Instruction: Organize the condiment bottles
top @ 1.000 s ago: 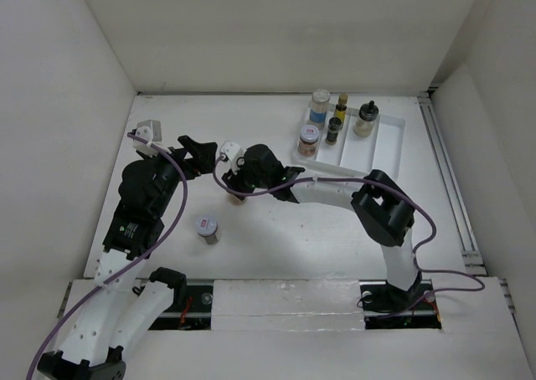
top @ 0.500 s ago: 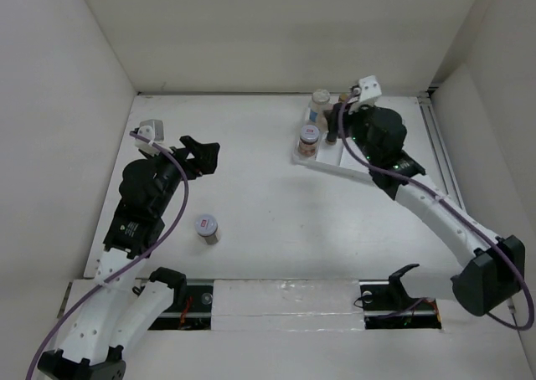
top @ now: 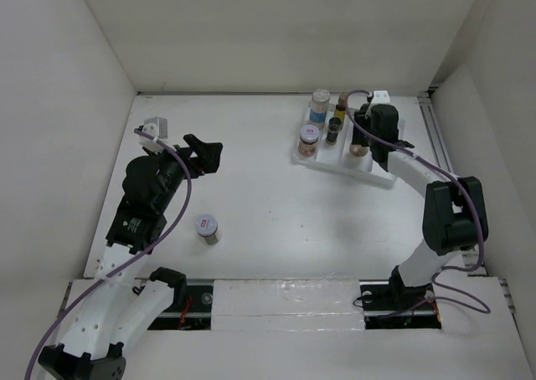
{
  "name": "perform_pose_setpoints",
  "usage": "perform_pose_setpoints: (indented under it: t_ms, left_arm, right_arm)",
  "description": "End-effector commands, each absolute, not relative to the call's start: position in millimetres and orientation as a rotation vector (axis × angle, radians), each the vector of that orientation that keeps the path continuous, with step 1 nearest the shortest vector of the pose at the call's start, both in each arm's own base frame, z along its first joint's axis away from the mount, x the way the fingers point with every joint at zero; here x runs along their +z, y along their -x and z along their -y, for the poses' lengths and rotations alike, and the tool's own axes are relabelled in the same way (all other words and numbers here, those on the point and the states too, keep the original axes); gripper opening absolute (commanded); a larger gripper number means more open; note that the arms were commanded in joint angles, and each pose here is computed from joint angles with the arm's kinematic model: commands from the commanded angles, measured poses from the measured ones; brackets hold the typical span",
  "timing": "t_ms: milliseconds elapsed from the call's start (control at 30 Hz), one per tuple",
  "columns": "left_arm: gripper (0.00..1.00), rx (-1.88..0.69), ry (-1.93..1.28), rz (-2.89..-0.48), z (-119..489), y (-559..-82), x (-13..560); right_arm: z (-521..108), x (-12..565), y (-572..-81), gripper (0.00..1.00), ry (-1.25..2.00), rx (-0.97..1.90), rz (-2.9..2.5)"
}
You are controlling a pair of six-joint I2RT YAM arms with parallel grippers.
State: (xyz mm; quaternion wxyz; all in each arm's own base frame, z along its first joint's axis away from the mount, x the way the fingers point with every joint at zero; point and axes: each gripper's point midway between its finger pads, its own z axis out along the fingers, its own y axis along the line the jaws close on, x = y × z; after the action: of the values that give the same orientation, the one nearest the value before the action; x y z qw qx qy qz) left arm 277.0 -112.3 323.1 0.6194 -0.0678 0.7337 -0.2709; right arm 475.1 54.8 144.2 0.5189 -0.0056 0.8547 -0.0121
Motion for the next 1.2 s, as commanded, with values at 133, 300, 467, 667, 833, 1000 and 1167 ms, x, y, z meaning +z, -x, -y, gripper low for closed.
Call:
perform_pose_setpoints:
  t_ms: [133, 300, 467, 667, 833, 1000, 1167]
  left_arm:
    - [0.96, -0.624, 0.141, -1.666, 114.4, -281.4, 327.4]
    - [0.96, -0.617, 0.148, -1.664, 113.0, -282.1, 327.4]
    - [0.96, -0.617, 0.148, -1.664, 113.0, -282.1, 327.4]
    - [0.96, -0.619, 0.147, -1.655, 112.3, -280.2, 329.9]
    - [0.96, -0.626, 0.14, -1.656, 113.8, -279.5, 330.0]
    - [0.96, -0.606, 0.177, -1.646, 106.8, -277.6, 331.9]
    - [0.96, -0.533, 0.323, -1.557, 78.2, -272.4, 349.7]
  right_arm:
    - [-27.8, 171.1, -521.6, 0.43, -0.094, -0.057, -1.95]
    - [-27.3, 154.6, -539.1, 0.46, -0.088, -0.015, -1.978]
    - [-28.0, 159.6, -543.8, 0.63, -0.097, -0.008, -1.97]
    - [-27.3, 187.0, -530.6, 0.91, -0.108, 0.004, -1.927]
    - [-65.8, 229.6, -495.2, 0.9, -0.03, 0.08, -1.85]
    - [-208.7, 218.4, -426.4, 0.33, 0.42, 0.405, -1.828]
    - [-351.0, 200.4, -320.1, 0.49, 0.944, 0.715, -1.69]
